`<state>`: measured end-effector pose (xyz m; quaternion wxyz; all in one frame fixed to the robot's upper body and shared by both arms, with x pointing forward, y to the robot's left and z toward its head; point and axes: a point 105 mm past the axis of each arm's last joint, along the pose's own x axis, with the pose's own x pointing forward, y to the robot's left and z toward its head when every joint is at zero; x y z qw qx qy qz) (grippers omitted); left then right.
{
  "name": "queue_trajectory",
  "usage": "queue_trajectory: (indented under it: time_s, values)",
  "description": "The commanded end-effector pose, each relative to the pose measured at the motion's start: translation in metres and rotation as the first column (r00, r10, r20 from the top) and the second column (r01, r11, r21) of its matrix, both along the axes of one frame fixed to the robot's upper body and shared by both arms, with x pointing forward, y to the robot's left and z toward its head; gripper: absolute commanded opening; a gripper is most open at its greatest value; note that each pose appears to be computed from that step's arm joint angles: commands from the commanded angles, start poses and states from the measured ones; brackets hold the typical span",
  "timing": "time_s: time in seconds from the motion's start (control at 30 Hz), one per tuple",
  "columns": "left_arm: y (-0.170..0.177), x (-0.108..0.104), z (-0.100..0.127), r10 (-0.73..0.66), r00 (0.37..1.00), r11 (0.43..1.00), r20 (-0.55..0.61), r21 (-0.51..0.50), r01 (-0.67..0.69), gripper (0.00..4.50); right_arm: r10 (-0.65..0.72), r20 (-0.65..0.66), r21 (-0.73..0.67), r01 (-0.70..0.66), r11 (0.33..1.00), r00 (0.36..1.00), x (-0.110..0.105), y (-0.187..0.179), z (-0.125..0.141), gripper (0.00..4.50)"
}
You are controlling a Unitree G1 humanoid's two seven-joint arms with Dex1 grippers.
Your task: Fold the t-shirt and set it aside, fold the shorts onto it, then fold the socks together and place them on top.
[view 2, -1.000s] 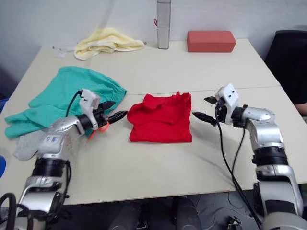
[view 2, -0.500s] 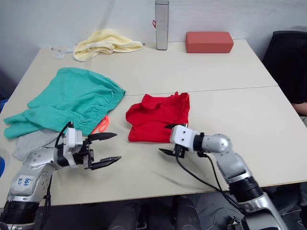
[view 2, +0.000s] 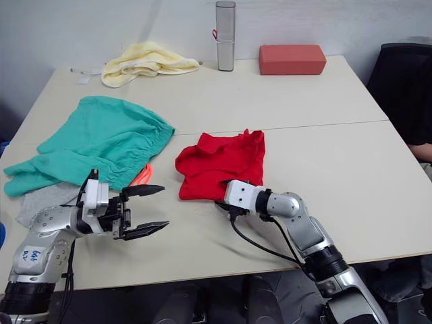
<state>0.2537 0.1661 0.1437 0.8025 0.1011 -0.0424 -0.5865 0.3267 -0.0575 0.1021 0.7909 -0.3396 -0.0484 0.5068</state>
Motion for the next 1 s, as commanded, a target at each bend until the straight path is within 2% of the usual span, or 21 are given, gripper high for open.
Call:
queue_trajectory:
  time_s: [0.03,0.17,0.2,0.43,0.63,0.77,0.93,1.0]
  values:
    - [-0.001,-0.004,0.003,-0.022,0.999,1.0,0.039,0.002,0.022,4.5,-0.028,0.013,-0.027,0.028,0.999,1.0,0.007,-0.006,-0.006,1.59]
    - [-0.003,-0.004,0.004,-0.033,0.998,0.999,0.053,0.004,0.033,4.5,0.011,-0.002,0.011,-0.011,1.0,1.0,0.0,-0.006,0.003,0.12]
    - [-0.003,-0.005,0.005,-0.036,0.998,0.999,0.056,0.007,0.036,4.5,0.032,-0.022,0.021,-0.031,0.999,0.999,-0.006,-0.007,0.005,0.03]
    - [0.002,-0.012,0.006,-0.032,0.998,0.999,0.048,0.024,0.031,4.5,0.121,-0.105,0.032,-0.119,0.992,0.987,-0.051,-0.008,0.009,0.03]
    - [0.009,-0.025,0.011,-0.025,1.0,0.999,0.015,0.047,0.024,4.5,0.115,-0.177,0.026,-0.112,0.993,0.977,-0.081,-0.009,0.002,0.03]
    - [0.013,-0.03,0.01,-0.015,1.0,0.998,-0.008,0.058,0.016,4.5,0.112,-0.231,0.028,-0.109,0.994,0.967,-0.094,-0.011,-0.002,0.03]
    - [0.013,-0.032,0.008,-0.004,1.0,0.999,-0.017,0.053,0.005,4.5,0.084,-0.237,0.096,-0.063,0.993,0.968,-0.093,-0.016,0.0,0.03]
    - [0.014,-0.032,0.007,0.004,1.0,0.999,-0.021,0.05,-0.003,4.5,0.1,-0.244,0.117,-0.073,0.99,0.965,-0.094,-0.02,0.001,0.46]
